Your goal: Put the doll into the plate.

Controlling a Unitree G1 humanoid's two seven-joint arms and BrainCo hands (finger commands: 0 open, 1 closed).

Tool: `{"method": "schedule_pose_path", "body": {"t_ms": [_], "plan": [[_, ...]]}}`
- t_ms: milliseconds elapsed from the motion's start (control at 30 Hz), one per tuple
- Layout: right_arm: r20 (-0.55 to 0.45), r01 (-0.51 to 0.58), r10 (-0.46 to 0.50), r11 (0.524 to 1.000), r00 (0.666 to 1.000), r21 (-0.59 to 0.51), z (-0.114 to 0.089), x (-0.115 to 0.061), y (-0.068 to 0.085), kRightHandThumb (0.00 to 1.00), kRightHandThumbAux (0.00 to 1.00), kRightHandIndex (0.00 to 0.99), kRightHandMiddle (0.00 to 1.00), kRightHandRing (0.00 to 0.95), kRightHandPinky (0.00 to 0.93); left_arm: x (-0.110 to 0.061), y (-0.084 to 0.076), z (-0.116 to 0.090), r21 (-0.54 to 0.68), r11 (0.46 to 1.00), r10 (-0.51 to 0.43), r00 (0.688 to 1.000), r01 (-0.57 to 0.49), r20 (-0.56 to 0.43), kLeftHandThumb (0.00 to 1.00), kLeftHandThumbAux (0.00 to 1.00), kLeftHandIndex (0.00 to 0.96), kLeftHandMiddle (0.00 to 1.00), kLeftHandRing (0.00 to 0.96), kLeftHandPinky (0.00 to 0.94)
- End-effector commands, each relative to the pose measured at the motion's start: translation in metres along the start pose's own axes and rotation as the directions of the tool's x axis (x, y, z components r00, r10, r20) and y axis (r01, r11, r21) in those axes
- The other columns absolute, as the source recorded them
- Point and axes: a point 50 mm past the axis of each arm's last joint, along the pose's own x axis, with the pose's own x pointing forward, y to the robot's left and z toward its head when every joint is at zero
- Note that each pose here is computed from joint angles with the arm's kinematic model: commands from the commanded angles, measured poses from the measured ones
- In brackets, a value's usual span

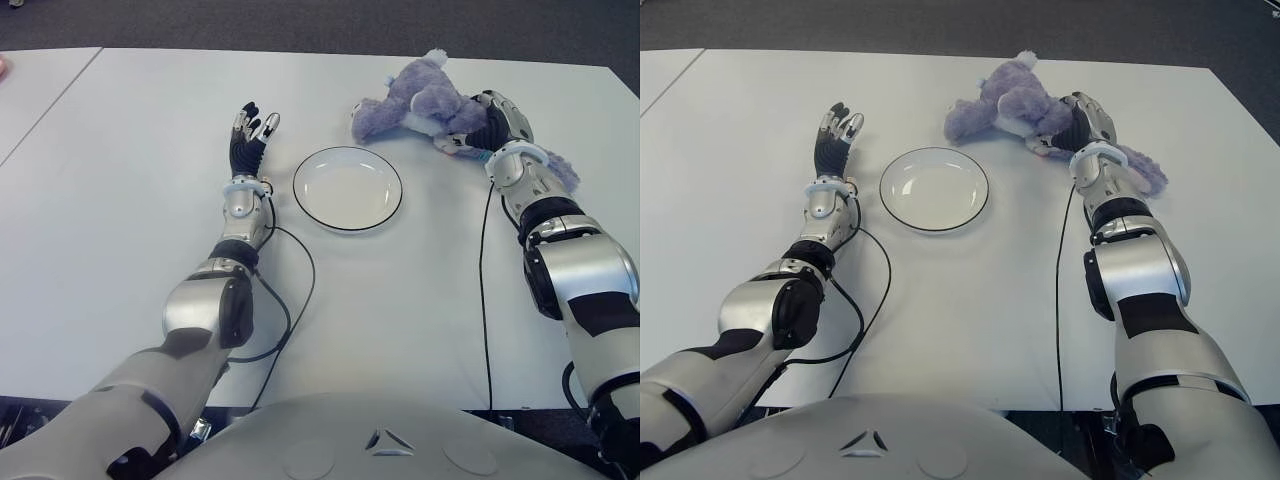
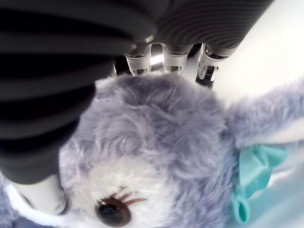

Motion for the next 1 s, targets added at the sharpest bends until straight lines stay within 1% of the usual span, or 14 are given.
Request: {"method": "schedule_pose_path", "body": {"t_ms": [33,267,433,633,800,833,867,900,933,967,1000], "plan": [[-0.061,-0.085,0.088,0.995,0.994,0.055,-0.008,-0.011,0.028,0.270,0.706,0.202,0.042,0.001,0.000,-0.080,0.019,-0.102,-0.019,0.997,0.063,0.906,-0.079,-0.419,0.000,0.507,0.128,0.113,0.094,0.092],[-0.076,-0.083,0.090,0.993,0.993,0.089,-0.010,-0.014,0.032,0.314,0.717,0.209,0.046,0.000,0.003,-0.081,0.018,-0.102,-0.022,0.997,0.061,0.905,-0.078,-0.420,0.000,0.503,0.125,0.118,0.099,0.086],[-0.096,-0.072,0.083,0.991,0.992,0.114,-0.013,-0.017,0.038,0.375,0.729,0.213,0.058,0.017,0.044,-0.081,0.017,-0.102,-0.007,0.998,0.058,0.906,-0.068,-0.419,0.000,0.501,0.124,0.120,0.101,0.087],[-0.120,-0.071,0.090,0.986,0.989,0.153,-0.019,-0.023,0.046,0.437,0.747,0.235,0.076,0.036,0.056,-0.081,0.017,-0.102,-0.008,0.997,0.062,0.905,-0.072,-0.422,0.000,0.499,0.124,0.120,0.102,0.089],[-0.136,-0.070,0.098,0.979,0.986,0.194,-0.021,-0.025,0.048,0.476,0.762,0.247,0.094,0.059,0.106,-0.080,0.016,-0.102,0.004,0.997,0.066,0.903,-0.071,-0.425,0.000,0.497,0.127,0.126,0.107,0.095],[-0.146,-0.076,0.110,0.972,0.983,0.221,-0.022,-0.026,0.050,0.485,0.765,0.251,0.102,0.072,0.127,-0.080,0.016,-0.102,0.014,0.998,0.067,0.901,-0.067,-0.428,0.000,0.496,0.127,0.127,0.108,0.095],[-0.153,-0.081,0.120,0.967,0.981,0.241,-0.023,-0.027,0.051,0.495,0.768,0.261,0.133,0.115,0.172,-0.080,0.016,-0.102,0.022,0.998,0.068,0.900,-0.065,-0.430,0.000,0.496,0.127,0.127,0.109,0.095],[-0.165,-0.092,0.141,0.958,0.976,0.272,-0.026,-0.030,0.055,0.510,0.771,0.275,0.179,0.179,0.240,-0.080,0.016,-0.102,0.032,0.998,0.068,0.900,-0.060,-0.431,0.000,0.495,0.127,0.128,0.109,0.094],[-0.172,-0.100,0.155,0.951,0.973,0.292,-0.028,-0.031,0.058,0.628,0.739,0.324,0.297,0.299,0.355,-0.080,0.016,-0.102,0.038,0.998,0.067,0.900,-0.056,-0.431,0.000,0.494,0.126,0.127,0.109,0.093],[-0.176,-0.109,0.170,0.944,0.970,0.311,-0.029,-0.033,0.060,0.671,0.728,0.341,0.340,0.342,0.396,-0.079,0.015,-0.102,0.044,0.998,0.066,0.900,-0.052,-0.430,0.000,0.493,0.125,0.126,0.109,0.093],[-0.178,-0.114,0.178,0.940,0.968,0.322,-0.030,-0.034,0.062,0.734,0.710,0.368,0.429,0.448,0.499,-0.079,0.015,-0.102,0.047,0.998,0.065,0.901,-0.049,-0.429,0.000,0.492,0.124,0.126,0.109,0.093]]}}
